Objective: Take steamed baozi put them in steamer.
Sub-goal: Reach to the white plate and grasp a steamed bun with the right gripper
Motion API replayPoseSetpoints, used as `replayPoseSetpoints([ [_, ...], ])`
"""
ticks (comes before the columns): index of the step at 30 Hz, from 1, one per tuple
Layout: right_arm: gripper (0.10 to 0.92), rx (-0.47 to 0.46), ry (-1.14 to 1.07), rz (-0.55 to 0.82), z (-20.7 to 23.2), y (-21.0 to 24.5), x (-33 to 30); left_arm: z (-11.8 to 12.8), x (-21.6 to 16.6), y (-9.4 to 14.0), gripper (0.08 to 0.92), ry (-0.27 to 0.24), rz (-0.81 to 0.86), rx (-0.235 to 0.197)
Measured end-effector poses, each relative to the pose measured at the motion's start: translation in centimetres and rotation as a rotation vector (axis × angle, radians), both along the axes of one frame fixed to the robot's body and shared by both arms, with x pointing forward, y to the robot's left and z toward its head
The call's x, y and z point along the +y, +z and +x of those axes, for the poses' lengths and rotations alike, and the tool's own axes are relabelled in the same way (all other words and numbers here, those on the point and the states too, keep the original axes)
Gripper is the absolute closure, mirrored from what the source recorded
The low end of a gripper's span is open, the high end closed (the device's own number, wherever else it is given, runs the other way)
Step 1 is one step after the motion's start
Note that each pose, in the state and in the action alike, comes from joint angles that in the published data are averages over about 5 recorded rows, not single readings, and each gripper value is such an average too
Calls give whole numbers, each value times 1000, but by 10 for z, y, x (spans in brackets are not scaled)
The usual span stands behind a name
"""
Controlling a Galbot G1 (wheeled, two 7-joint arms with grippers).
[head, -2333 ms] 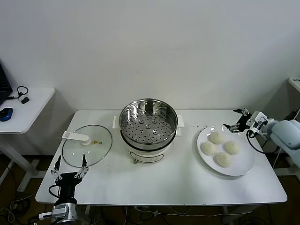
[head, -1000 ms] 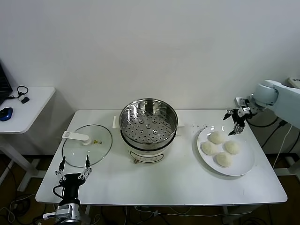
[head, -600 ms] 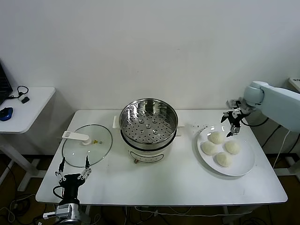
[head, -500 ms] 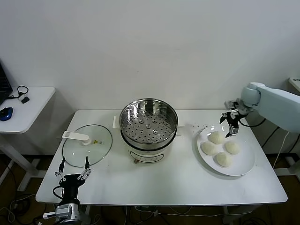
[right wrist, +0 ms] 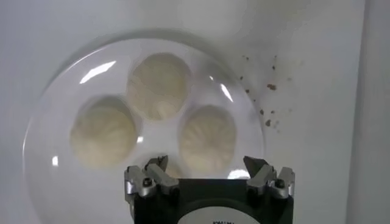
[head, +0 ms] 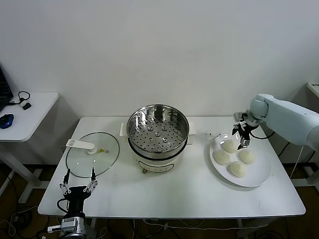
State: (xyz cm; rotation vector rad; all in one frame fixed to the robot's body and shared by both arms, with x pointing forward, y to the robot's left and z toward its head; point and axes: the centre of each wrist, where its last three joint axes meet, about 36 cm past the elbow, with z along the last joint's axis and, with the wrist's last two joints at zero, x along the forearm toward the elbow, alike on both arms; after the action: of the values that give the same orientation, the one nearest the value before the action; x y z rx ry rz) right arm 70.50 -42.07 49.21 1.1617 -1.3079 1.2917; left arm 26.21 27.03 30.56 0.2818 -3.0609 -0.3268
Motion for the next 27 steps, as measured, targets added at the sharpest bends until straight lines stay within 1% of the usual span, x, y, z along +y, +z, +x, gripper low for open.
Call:
replayPoseSetpoints([
  [10, 200, -2, -15, -6, 3, -17, 3, 1, 3, -2, 177, 5, 6, 1],
  [27, 200, -12, -44, -1, 9, -28, 5, 0, 5, -5, 177, 11, 12, 1],
])
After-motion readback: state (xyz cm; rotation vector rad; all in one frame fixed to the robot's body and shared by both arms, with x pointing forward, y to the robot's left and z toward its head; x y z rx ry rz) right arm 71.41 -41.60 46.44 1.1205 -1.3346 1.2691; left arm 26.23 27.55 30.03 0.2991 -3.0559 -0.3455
